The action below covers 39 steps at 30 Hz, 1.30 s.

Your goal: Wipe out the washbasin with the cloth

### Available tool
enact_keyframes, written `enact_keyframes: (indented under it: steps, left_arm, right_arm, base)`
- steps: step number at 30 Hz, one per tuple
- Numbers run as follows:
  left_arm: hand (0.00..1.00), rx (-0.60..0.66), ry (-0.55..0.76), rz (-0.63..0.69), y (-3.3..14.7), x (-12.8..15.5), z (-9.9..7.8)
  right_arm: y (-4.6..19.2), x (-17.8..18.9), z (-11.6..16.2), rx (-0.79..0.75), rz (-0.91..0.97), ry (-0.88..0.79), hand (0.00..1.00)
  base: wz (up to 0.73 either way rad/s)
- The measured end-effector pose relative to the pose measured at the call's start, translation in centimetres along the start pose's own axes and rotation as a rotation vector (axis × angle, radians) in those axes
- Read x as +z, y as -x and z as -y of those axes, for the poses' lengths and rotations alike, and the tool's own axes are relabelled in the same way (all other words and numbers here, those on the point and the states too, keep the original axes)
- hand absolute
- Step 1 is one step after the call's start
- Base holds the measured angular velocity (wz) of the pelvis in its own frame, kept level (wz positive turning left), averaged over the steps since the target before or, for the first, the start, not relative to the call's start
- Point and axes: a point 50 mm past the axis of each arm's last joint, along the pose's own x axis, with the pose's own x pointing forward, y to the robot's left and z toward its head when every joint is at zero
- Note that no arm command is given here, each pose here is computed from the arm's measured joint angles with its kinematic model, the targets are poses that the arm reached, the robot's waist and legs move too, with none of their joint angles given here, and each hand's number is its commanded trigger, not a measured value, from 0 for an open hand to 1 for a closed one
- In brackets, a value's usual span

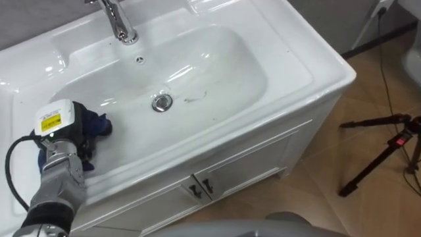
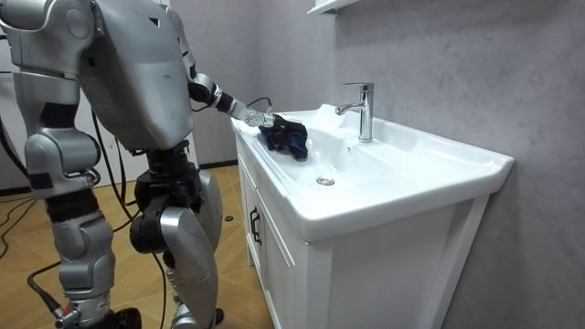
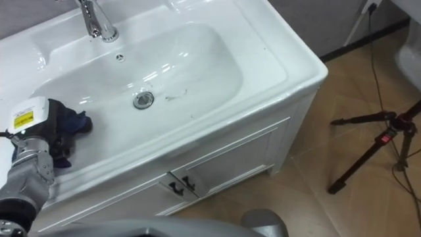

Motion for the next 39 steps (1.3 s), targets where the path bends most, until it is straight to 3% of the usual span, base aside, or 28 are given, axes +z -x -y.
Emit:
enact_keyframes:
  steps: [15, 25, 31, 39]
  left_arm:
    - [1.0, -0.015, -0.044, -0.012, 0.4, 0.4, 0.4]
    - [1.0, -0.061, -0.029, 0.053, -1.2, 3.6, 0.3]
    - [1.0, -0.086, 0.1, 0.042, -2.8, 7.1, 0.1]
    - [1.0, -0.186, 0.502, 0.031, -3.5, 12.7, -0.5]
  right_arm:
    - [0.2, -1.1, -1.2, 0.068, -0.013, 0.075, 0.0]
    - [0.2, 3.4, -1.3, 0.06, 0.101, 0.057, 0.0]
    - [0.8, 6.8, -2.8, 0.077, 0.187, 0.138, 0.0]
    - [1.3, 7.7, -4.5, 0.109, 0.208, 0.214, 0.0]
  base:
    - [0.04]
    - [0.01]
    - [0.01]
    - [0.04]
